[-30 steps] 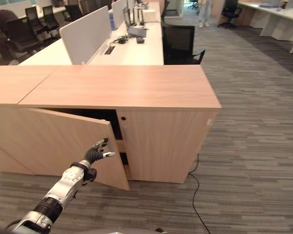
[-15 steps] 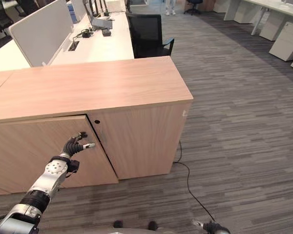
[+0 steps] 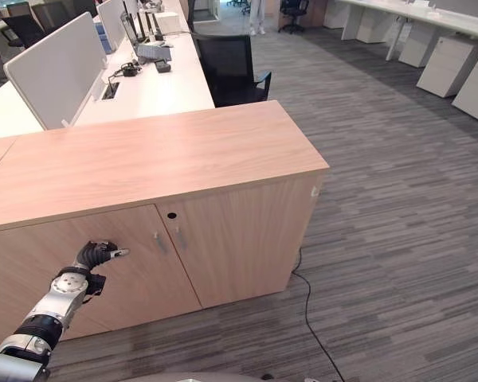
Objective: Put the empty folder in the office cabinet
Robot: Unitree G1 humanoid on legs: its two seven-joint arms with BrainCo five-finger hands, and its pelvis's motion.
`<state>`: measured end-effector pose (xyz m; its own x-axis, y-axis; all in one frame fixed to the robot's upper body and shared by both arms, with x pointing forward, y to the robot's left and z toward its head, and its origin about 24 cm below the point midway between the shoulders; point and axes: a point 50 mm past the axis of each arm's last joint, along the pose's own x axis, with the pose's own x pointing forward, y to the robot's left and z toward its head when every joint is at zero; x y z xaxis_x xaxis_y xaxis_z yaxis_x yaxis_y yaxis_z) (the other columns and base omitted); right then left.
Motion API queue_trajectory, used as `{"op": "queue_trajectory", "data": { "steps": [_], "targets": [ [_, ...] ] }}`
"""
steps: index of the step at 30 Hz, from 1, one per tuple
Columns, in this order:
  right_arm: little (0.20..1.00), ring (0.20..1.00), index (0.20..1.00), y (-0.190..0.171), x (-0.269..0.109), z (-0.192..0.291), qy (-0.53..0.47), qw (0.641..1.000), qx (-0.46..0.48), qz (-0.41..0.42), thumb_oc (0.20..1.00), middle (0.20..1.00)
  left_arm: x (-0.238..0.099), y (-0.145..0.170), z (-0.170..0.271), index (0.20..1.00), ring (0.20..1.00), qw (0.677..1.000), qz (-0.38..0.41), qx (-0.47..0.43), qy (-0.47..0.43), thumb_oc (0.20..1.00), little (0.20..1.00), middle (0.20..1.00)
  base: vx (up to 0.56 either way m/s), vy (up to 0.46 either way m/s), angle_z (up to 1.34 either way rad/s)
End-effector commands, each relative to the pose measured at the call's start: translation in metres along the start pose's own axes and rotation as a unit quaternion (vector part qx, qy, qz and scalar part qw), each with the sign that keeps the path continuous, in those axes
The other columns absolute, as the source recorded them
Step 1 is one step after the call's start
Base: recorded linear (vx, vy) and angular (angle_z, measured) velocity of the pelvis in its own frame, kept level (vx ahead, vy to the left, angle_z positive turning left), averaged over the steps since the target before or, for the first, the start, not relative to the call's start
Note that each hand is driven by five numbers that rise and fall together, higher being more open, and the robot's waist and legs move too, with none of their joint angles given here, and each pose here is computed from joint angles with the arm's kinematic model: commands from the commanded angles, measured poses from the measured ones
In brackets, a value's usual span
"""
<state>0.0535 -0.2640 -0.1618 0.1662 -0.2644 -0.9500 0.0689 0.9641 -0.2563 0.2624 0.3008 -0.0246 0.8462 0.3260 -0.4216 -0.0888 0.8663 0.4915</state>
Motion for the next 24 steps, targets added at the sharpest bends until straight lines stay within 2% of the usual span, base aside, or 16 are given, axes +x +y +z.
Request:
{"op": "queue_trajectory", "data": {
  "steps": [1, 4, 7, 12, 16, 20, 24],
  "targets": [
    [1.0, 1.0, 1.0, 0.0, 0.0, 0.007, 0.0, 1.0, 0.011, -0.006, 1.0, 1.0, 0.007, 0.028, 0.034, 1.0, 1.0, 0.994, 0.069, -0.05, -0.067, 1.0, 1.0, 1.0, 0.01, 0.065, -0.01],
    [1.0, 1.0, 1.0, 0.006, 0.001, 0.008, 0.0, 1.0, 0.011, -0.003, 1.0, 1.0, 0.003, 0.016, 0.019, 1.0, 1.0, 0.991, 0.072, -0.102, -0.049, 1.0, 1.0, 1.0, 0.01, 0.017, -0.01],
    [1.0, 1.0, 1.0, 0.009, 0.001, 0.007, 0.001, 1.0, 0.009, -0.001, 1.0, 1.0, 0.0, 0.005, 0.005, 1.0, 1.0, 0.991, 0.063, -0.111, -0.028, 1.0, 1.0, 1.0, 0.0, 0.0, 0.0],
    [1.0, 1.0, 1.0, 0.013, 0.001, 0.003, 0.005, 1.0, 0.008, -0.001, 1.0, 1.0, -0.018, -0.03, -0.044, 1.0, 1.0, 0.989, 0.028, -0.134, 0.054, 1.0, 1.0, 1.0, 0.0, 0.0, 0.0],
    [1.0, 1.0, 1.0, 0.013, 0.001, 0.005, 0.003, 1.0, 0.017, -0.003, 1.0, 1.0, -0.04, -0.057, -0.079, 1.0, 1.0, 0.969, -0.014, -0.218, 0.114, 1.0, 1.0, 1.0, 0.0, 0.0, 0.0],
    [1.0, 1.0, 1.0, 0.012, 0.001, 0.008, 0.0, 1.0, 0.022, -0.002, 1.0, 1.0, -0.057, -0.079, -0.104, 1.0, 1.0, 0.961, -0.055, -0.214, 0.169, 1.0, 1.0, 1.0, 0.0, -0.002, 0.01],
    [1.0, 1.0, 1.0, 0.012, 0.001, 0.014, -0.008, 1.0, 0.019, -0.004, 1.0, 1.0, -0.089, -0.108, -0.142, 1.0, 1.0, 0.945, -0.105, -0.175, 0.256, 1.0, 1.0, 1.0, -0.02, -0.007, 0.06]
  ]
}}
